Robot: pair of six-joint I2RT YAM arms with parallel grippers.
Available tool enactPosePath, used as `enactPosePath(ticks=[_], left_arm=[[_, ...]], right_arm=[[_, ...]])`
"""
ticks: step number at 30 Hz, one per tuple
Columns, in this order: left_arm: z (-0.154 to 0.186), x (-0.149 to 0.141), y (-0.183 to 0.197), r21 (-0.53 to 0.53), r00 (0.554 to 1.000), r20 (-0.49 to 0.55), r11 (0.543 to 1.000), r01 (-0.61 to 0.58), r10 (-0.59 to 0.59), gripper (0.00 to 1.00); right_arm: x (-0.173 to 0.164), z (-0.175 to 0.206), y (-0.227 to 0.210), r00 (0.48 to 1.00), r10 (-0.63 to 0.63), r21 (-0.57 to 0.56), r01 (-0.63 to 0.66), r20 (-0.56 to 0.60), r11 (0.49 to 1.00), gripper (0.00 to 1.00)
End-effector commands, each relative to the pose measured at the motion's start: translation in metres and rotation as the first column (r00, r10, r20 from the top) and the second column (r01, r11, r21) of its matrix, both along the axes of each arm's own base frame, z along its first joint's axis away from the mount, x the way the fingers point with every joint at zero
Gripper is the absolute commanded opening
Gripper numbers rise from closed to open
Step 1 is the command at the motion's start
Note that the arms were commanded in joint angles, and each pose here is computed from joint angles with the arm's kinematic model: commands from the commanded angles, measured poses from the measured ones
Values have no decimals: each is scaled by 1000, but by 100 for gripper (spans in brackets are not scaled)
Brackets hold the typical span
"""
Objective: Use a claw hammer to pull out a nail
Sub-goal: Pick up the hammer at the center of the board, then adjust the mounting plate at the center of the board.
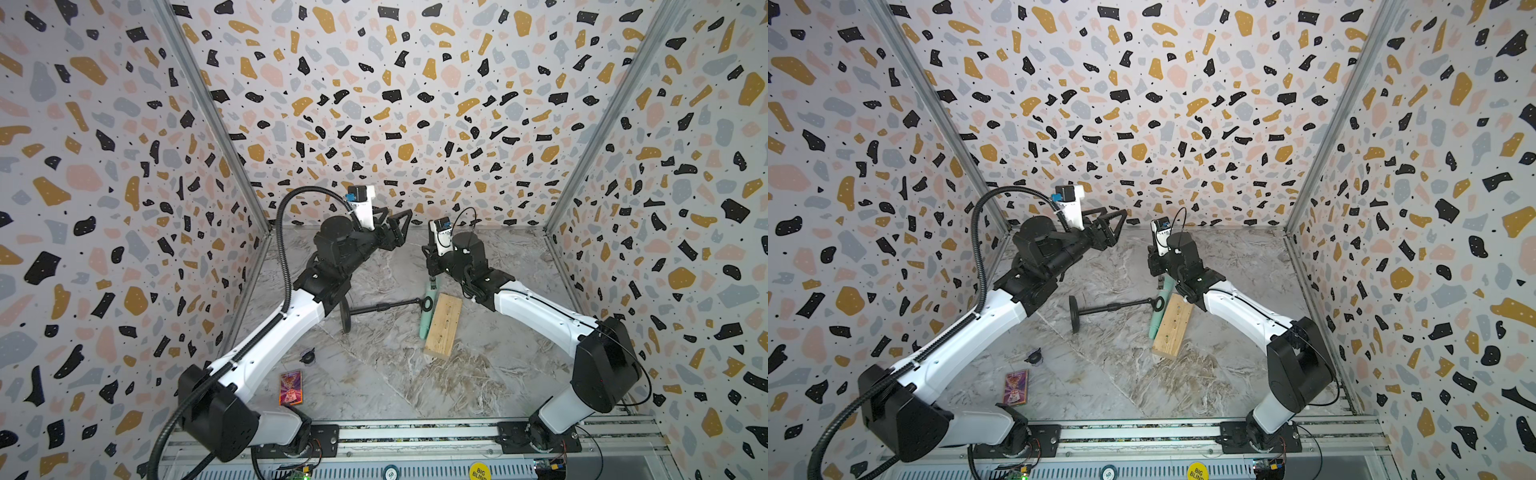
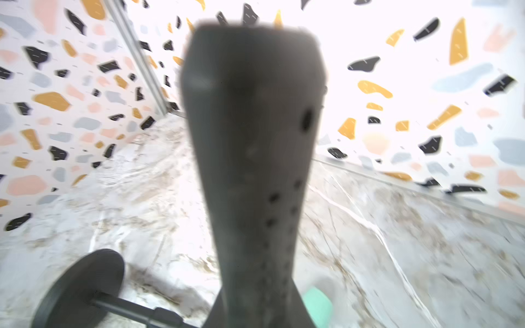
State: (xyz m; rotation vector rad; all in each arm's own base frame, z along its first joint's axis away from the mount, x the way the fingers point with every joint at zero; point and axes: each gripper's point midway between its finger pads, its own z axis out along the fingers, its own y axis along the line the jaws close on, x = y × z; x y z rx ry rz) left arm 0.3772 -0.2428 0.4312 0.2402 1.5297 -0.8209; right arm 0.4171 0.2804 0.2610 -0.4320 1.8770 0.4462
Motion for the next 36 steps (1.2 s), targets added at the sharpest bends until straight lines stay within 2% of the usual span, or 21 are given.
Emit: enactPosePath(ticks=[1,6,10,12,14,18,24,28,31,36], left_arm=[[-59,0,-2,124,994,-111,992,35,-21,79],[-152,-22,-20,176,938,-330,969,171,-106,76],[-222,-68,-52,195,854,-473,920,341,-216,75],[-249,-86,-60,196,816,-530,902,384,-231,74],[-272,-98,-59,220,797,-568,894,390,-208,73],[-293,-111,-52,277,795,-585,882,381,-160,72],[-321,-137,-69,218,729,-638,851,478,-246,69],[-333,-141,-79,232,729,-632,835,500,-261,69],[-343,-147,-89,259,723,-627,799,543,-289,69],[-339,-151,-111,203,698,-605,774,600,-382,70]], right_arm=[[1,62,-40,980,-139,133,120,145,984,0],[-10,66,-70,961,-177,125,153,213,980,0],[-18,62,-90,958,-177,128,150,226,980,0],[-19,58,-99,959,-176,138,147,223,979,0],[-21,55,-104,959,-167,146,136,228,980,0],[-29,53,-101,958,-94,138,59,271,989,0],[-38,44,-91,955,23,115,-60,297,992,0],[-37,40,-88,957,79,122,-117,279,986,0],[-40,39,-83,951,129,118,-168,283,979,0],[-44,40,-81,942,180,114,-219,284,969,0]])
